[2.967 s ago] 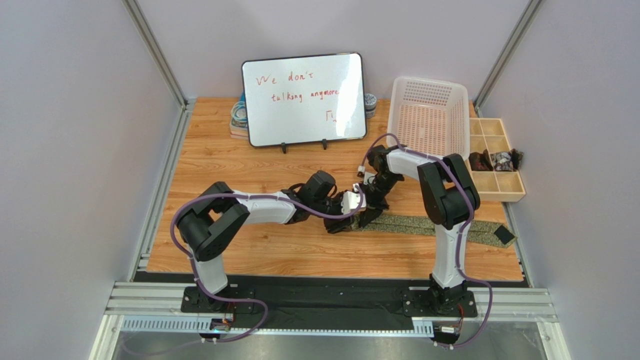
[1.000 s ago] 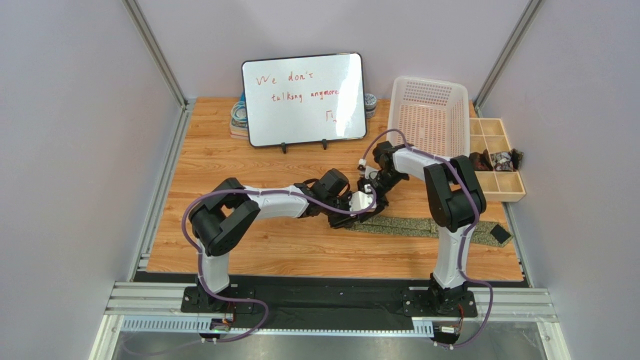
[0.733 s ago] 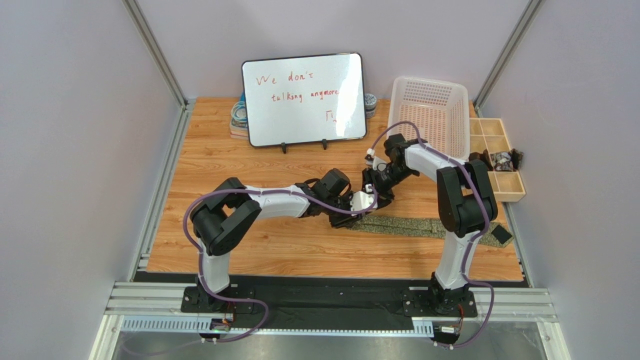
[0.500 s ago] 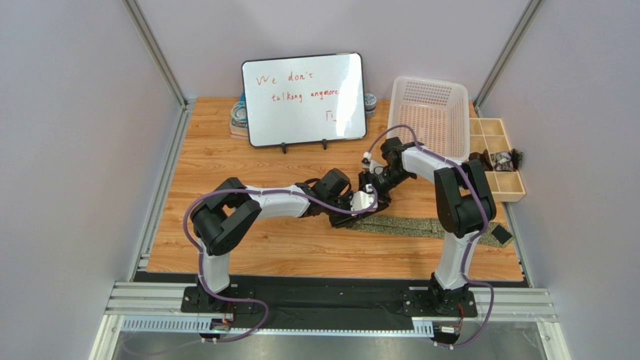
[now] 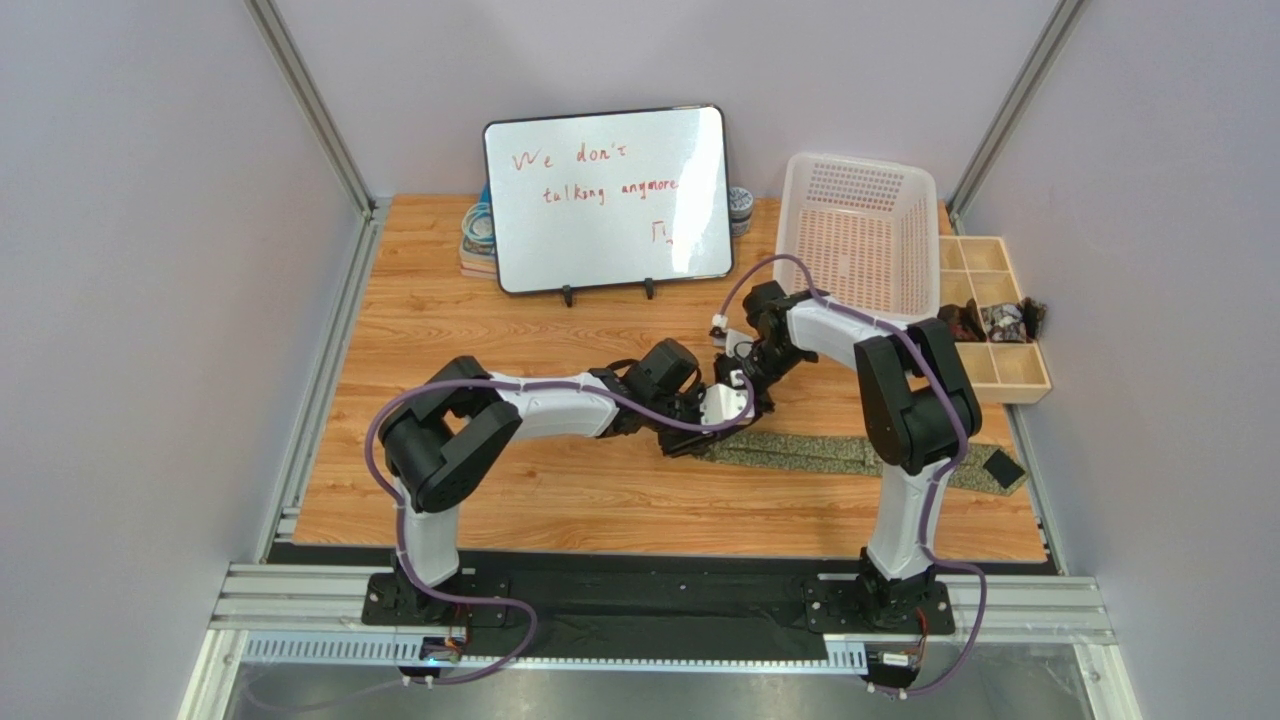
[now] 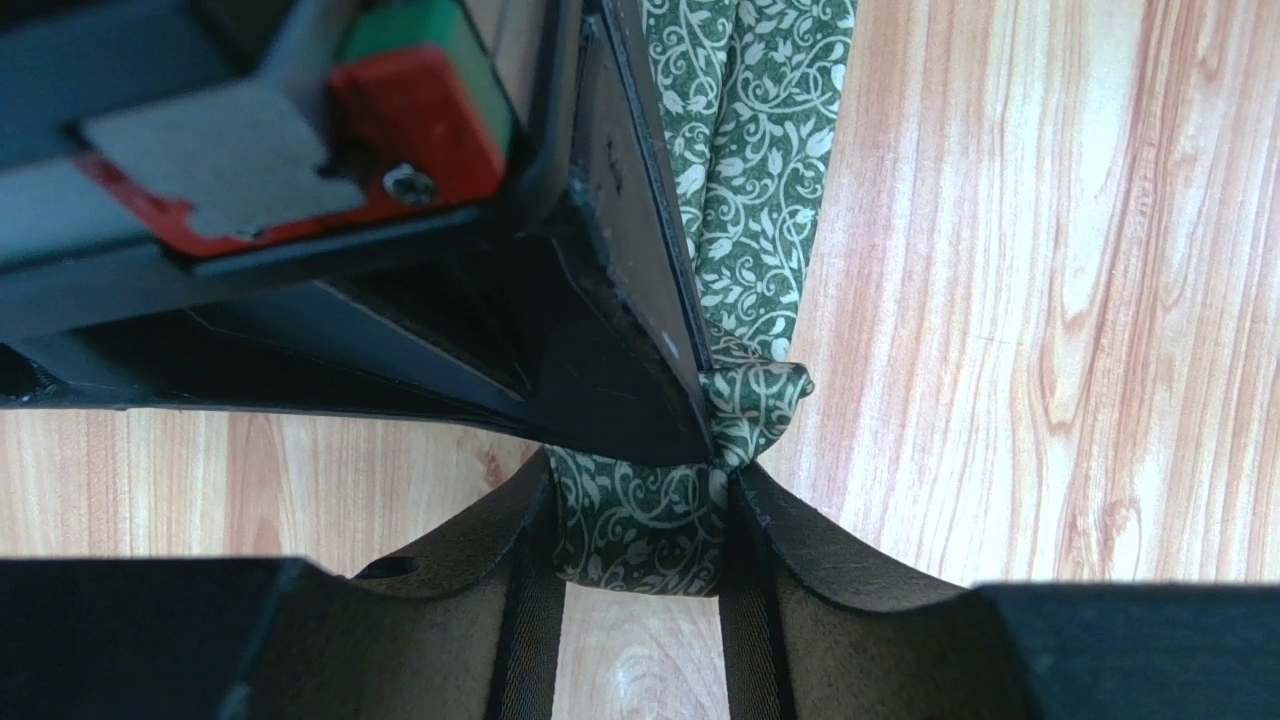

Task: Roll the ties
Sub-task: Roll the tie at the center of the board.

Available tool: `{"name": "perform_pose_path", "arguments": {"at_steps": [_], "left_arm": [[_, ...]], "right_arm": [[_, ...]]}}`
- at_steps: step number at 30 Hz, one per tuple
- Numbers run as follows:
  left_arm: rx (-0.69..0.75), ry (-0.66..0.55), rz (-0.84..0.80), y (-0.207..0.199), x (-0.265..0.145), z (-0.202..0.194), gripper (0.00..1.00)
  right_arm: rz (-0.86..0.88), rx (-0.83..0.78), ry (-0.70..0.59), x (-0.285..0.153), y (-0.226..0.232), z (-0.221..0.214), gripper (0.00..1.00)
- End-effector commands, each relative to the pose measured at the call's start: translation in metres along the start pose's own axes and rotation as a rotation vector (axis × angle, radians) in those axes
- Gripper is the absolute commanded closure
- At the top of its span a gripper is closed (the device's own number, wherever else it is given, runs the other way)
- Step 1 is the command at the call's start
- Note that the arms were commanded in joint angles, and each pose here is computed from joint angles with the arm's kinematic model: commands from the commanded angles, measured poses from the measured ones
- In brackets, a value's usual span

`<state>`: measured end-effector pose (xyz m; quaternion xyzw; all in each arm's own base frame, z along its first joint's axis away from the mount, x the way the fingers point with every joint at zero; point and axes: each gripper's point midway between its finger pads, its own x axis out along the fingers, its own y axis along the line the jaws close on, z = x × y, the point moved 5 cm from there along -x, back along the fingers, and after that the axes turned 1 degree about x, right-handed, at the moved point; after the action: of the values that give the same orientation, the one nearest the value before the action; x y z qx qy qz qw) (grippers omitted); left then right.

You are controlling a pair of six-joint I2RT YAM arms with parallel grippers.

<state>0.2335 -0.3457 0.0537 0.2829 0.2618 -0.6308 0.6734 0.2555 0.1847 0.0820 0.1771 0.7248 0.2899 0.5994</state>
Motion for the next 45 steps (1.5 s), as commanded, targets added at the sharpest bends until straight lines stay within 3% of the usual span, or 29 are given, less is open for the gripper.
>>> {"name": "perform_pose_path", "arguments": {"at_steps": [1,7,8,18,22,26,27,28,31,36,42,45], "left_arm": [[-0.087,0.169,-0.09,-0.026,-0.013,-0.049,0.63],[-0.085,0.03,-0.058,-0.014,-0.028,-0.027,0.39],[-0.087,0.003,-0.063,-0.014,-0.031,-0.024,0.3],[-0.064,-0.206,0.004,-0.006,-0.031,-0.003,0.2],[0.03,-0.289,0.029,0.005,-0.023,0.013,0.18],[0.112,-0.294,0.037,0.012,-0.017,0.022,0.17],[0.124,-0.299,0.026,0.013,-0.016,0.027,0.12],[0.137,-0.28,-0.003,0.01,-0.014,0.024,0.01],[0.165,-0.258,-0.099,-0.002,-0.005,0.026,0.0],[0.179,-0.219,-0.123,-0.009,0.011,0.026,0.02],[0.149,-0.143,-0.125,-0.009,0.025,0.016,0.14],[0.144,-0.115,-0.13,-0.011,0.025,0.008,0.28]], "right_arm": [[-0.239,-0.05,-0.014,0.007,-0.042,0.006,1.0],[-0.321,-0.008,0.008,0.012,-0.066,0.0,1.0],[-0.331,-0.001,0.013,0.013,-0.068,0.0,1.0],[-0.387,0.054,0.051,0.025,-0.082,0.001,1.0],[-0.378,0.052,0.065,0.032,-0.082,0.008,1.0],[-0.351,0.04,0.07,0.03,-0.074,0.007,1.0],[-0.33,0.034,0.064,0.028,-0.07,0.007,1.0],[-0.327,0.03,0.059,0.027,-0.068,0.007,1.0],[-0.308,0.003,0.029,0.021,-0.058,0.007,1.0],[-0.264,-0.016,-0.013,0.015,-0.044,0.011,1.0],[-0.208,-0.034,-0.048,0.011,-0.032,0.013,1.0],[-0.171,-0.045,-0.069,0.007,-0.023,0.014,1.0]]}}
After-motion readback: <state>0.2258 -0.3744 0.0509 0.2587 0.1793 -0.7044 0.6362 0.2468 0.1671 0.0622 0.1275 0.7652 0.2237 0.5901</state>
